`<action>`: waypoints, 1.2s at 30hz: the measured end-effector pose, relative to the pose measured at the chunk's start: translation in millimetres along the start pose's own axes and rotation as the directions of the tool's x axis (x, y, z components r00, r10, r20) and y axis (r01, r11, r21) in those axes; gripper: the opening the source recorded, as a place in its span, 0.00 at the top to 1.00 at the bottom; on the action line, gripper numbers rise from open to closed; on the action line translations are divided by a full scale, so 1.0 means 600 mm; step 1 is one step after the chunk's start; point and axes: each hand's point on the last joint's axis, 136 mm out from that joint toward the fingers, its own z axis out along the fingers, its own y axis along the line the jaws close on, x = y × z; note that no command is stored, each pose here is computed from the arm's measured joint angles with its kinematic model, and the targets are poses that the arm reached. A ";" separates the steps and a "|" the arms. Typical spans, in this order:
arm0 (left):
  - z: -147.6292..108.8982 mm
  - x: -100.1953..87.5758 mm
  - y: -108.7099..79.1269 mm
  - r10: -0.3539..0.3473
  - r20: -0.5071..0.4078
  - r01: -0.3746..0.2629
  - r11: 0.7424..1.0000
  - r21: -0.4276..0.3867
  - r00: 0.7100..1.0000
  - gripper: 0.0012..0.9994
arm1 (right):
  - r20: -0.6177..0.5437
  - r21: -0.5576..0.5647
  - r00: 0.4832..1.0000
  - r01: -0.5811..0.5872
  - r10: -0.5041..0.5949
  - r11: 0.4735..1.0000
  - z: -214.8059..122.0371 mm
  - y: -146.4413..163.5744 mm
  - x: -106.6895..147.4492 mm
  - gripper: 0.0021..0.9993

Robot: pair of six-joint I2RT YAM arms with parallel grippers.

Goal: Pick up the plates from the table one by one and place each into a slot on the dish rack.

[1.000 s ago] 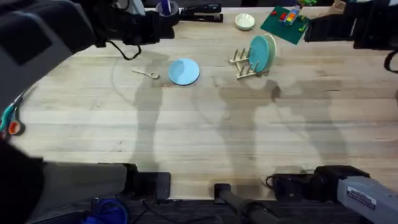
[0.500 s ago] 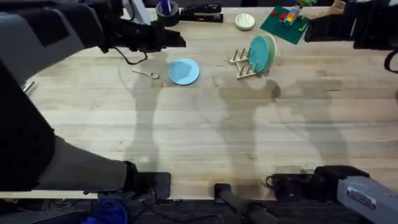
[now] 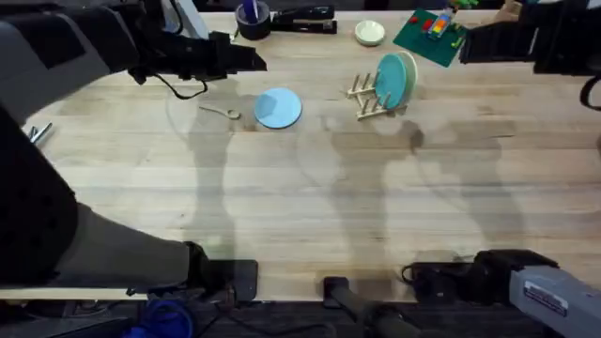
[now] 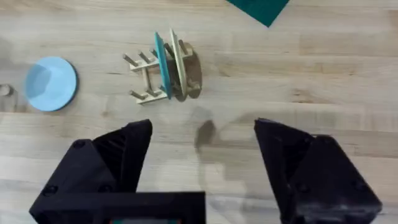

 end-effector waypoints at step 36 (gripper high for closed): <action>0.036 0.054 0.052 -0.062 -0.104 0.059 0.998 -0.033 0.993 0.96 | 0.000 0.000 1.000 0.000 0.000 1.000 0.000 0.000 0.000 0.01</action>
